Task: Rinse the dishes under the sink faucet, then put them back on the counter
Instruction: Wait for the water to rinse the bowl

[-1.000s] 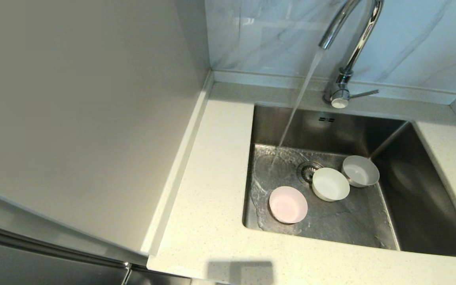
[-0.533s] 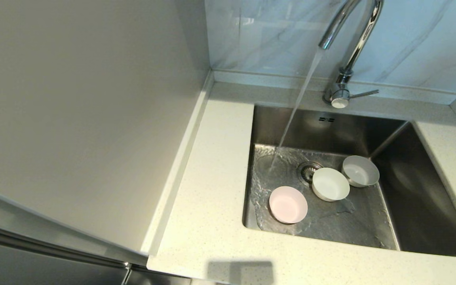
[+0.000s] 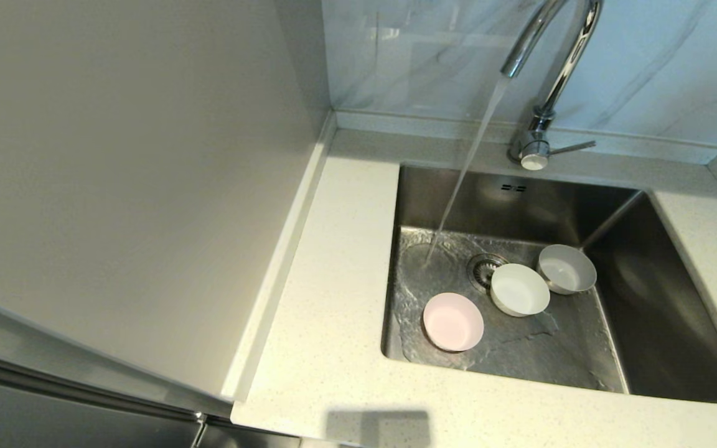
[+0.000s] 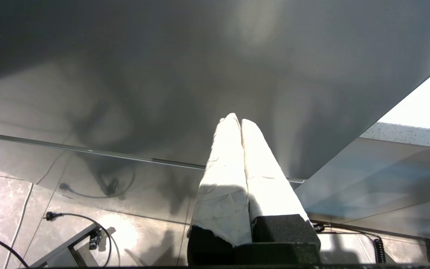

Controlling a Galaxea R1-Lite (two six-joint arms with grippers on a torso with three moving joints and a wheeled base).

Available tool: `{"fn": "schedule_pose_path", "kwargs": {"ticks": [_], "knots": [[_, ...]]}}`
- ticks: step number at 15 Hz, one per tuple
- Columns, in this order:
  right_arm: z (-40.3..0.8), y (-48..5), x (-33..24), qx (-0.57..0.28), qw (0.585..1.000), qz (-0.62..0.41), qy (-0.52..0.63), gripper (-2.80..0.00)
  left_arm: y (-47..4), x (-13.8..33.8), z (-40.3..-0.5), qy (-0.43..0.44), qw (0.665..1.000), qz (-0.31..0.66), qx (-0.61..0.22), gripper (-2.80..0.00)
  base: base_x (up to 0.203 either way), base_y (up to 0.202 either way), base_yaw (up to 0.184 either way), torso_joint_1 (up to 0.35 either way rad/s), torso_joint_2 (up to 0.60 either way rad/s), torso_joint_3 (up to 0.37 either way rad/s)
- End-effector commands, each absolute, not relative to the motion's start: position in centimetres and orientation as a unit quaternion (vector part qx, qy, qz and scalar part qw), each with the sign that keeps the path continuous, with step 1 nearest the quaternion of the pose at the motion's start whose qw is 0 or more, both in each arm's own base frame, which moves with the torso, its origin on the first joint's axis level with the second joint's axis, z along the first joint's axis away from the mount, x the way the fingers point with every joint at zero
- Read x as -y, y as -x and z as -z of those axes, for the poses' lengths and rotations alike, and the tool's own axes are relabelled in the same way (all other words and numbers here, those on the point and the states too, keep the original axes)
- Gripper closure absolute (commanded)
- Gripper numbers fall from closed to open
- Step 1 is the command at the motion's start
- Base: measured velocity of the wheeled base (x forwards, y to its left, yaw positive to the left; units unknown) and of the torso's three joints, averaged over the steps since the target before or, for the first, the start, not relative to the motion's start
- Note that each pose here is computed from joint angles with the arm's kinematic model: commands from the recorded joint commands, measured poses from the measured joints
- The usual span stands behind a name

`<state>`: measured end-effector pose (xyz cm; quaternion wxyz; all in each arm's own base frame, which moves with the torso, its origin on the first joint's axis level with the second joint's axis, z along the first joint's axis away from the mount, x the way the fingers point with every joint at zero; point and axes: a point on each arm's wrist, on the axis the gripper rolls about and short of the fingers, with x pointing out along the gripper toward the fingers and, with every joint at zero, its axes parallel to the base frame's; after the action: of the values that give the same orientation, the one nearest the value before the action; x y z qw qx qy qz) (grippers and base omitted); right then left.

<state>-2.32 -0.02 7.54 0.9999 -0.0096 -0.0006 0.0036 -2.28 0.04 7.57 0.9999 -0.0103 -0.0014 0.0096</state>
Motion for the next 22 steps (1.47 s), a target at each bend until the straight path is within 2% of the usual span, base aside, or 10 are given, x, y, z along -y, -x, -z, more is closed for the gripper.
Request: {"fn": "schedule_pose_path", "kwargs": {"ticks": [1,22], "knots": [[-7.54,2.29,0.02,-0.001,1.000,-0.004,0.010,0.00,2.30,-0.04,-7.57,0.011,1.000,-0.010,0.003,0.00,0.000,0.000,0.000,0.000,0.00,0.000],[-7.54,2.29,0.02,-0.001,1.000,-0.004,0.010,0.00,2.30,-0.04,-7.57,0.011,1.000,-0.010,0.003,0.00,0.000,0.000,0.000,0.000,0.00,0.000]]}}
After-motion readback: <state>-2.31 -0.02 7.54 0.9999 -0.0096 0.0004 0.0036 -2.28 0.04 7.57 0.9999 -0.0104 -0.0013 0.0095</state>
